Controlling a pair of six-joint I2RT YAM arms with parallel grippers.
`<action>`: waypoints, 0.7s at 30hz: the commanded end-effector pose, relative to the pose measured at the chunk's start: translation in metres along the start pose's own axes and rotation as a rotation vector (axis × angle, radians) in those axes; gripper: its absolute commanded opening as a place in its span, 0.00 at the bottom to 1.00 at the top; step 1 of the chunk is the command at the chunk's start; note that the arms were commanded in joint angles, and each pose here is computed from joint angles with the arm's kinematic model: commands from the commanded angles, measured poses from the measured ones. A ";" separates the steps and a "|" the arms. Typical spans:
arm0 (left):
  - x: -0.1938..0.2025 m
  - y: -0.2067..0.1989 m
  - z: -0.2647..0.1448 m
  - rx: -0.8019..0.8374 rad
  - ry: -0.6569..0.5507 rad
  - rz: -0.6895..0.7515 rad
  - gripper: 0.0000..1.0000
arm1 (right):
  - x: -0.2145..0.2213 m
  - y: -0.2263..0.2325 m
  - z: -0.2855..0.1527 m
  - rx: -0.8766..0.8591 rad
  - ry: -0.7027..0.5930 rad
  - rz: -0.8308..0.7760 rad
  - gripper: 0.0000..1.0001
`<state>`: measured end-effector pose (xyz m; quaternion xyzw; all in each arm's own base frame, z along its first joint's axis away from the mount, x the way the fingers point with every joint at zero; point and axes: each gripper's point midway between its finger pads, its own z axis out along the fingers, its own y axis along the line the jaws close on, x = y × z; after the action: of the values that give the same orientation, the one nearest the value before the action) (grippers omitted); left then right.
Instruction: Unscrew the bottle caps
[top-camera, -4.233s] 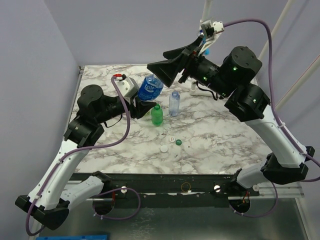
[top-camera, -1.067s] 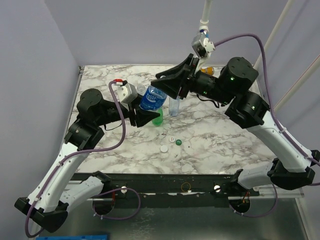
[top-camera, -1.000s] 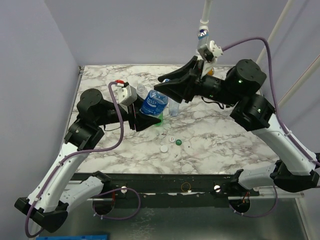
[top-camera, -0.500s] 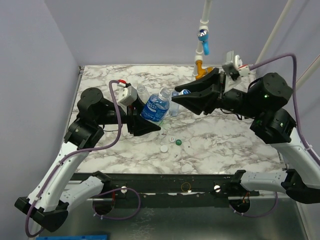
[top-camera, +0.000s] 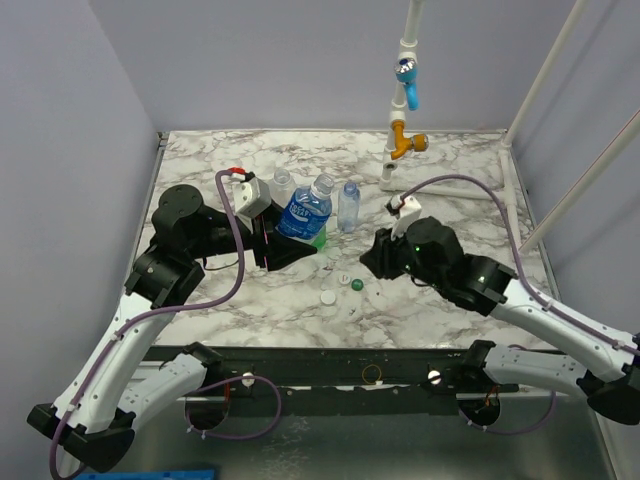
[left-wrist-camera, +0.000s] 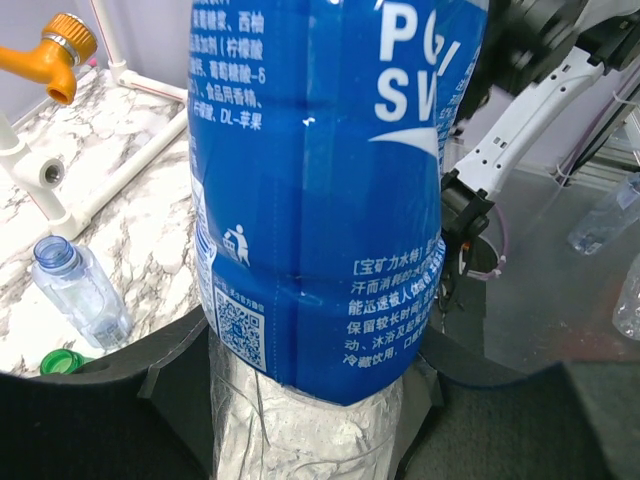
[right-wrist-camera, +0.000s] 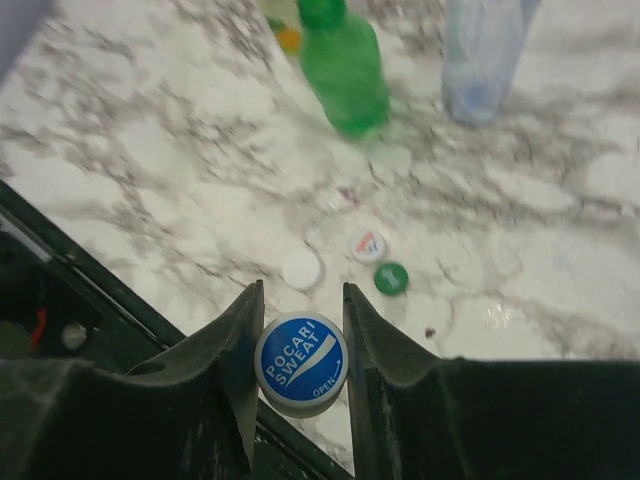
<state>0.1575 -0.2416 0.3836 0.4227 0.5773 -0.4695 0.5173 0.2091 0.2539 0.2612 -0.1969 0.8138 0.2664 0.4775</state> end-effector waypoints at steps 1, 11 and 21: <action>0.002 0.005 -0.001 -0.023 0.005 0.012 0.00 | 0.058 -0.035 0.023 0.175 0.085 0.117 0.17; 0.002 0.006 -0.002 -0.030 0.002 0.020 0.00 | 0.174 -0.078 0.070 0.355 0.256 0.156 0.09; 0.003 0.005 -0.002 -0.020 0.003 0.020 0.00 | 0.204 -0.097 0.079 0.442 0.272 0.173 0.15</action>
<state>0.1600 -0.2409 0.3826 0.4245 0.5772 -0.4642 0.5207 0.2093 0.2146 0.0265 -0.0884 0.9298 0.0994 0.3431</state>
